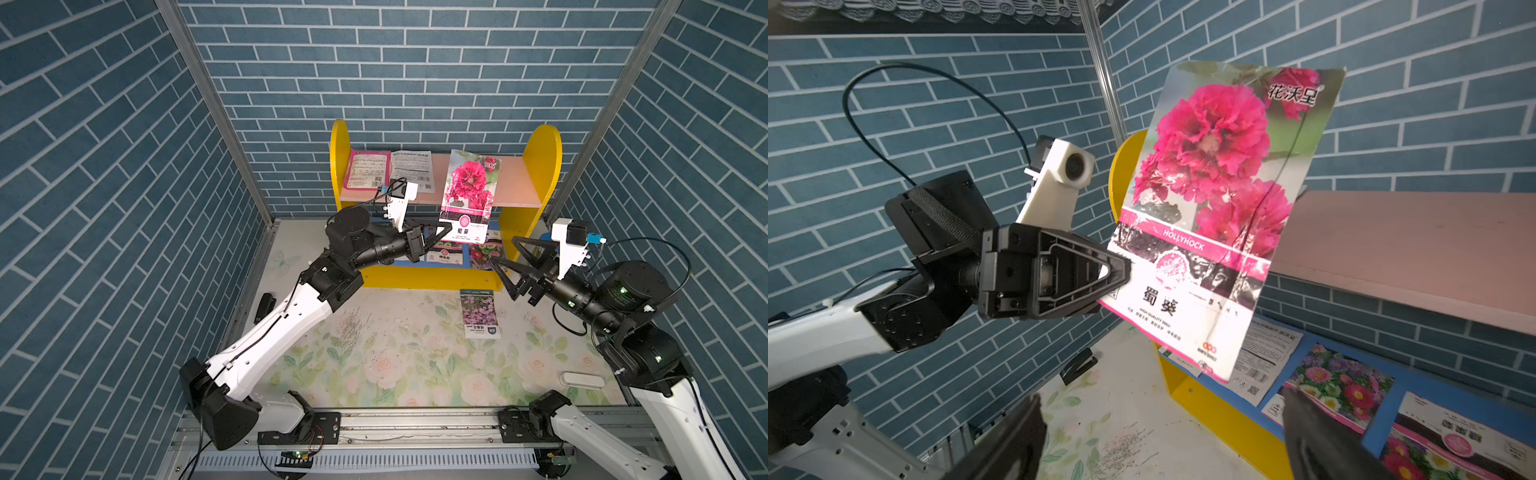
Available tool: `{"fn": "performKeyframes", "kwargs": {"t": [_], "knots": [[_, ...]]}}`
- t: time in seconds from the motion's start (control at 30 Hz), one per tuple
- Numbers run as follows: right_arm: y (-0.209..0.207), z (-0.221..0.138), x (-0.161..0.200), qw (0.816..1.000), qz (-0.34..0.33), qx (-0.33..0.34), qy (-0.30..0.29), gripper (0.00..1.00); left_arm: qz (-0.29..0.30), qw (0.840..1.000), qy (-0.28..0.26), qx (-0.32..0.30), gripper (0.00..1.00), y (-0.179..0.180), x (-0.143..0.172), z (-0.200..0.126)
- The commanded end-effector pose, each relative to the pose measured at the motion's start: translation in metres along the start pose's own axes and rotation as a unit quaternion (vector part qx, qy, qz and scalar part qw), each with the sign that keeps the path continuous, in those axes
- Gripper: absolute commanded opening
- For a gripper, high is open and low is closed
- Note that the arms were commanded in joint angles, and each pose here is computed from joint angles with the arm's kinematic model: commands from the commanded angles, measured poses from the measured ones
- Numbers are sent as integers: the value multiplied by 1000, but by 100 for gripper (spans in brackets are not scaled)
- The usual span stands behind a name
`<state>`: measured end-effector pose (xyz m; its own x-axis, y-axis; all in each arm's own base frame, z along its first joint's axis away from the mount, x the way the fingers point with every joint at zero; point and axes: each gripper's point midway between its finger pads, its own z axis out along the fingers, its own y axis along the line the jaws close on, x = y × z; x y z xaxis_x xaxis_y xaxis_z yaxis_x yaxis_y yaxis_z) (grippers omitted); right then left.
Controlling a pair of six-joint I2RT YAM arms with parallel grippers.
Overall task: Take the seed bag off the shelf
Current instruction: Pick up the seed packet from the shelf.
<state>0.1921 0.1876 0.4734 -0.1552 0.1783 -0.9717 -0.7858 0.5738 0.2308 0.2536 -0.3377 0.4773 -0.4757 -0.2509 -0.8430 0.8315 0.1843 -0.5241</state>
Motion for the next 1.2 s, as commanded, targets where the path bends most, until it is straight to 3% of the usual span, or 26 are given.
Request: {"fn": "performKeyframes", "kwargs": {"t": [0.0, 0.27, 0.43, 0.63, 0.77, 0.93, 1.17], "knots": [[23, 7, -21, 997, -2, -70, -33, 89, 36, 998, 2, 47, 0, -21, 7, -13], [37, 21, -31, 990, 6, -137, -44, 79, 56, 995, -6, 81, 0, -44, 16, -38], [38, 26, -31, 988, 12, -151, -42, 66, 63, 994, -11, 88, 0, -50, 18, -45], [25, 27, -26, 993, 13, -114, -36, 67, 70, 994, -10, 85, 0, -50, 20, -49], [28, 27, -27, 991, 16, -127, -37, 66, 72, 993, -7, 95, 0, -54, 21, -50], [41, 26, -34, 984, 15, -170, -43, 48, 71, 993, -1, 97, 0, -54, 26, -48], [41, 28, -32, 984, 17, -175, -39, 10, 74, 994, 3, 85, 0, -49, 28, -47]]}}
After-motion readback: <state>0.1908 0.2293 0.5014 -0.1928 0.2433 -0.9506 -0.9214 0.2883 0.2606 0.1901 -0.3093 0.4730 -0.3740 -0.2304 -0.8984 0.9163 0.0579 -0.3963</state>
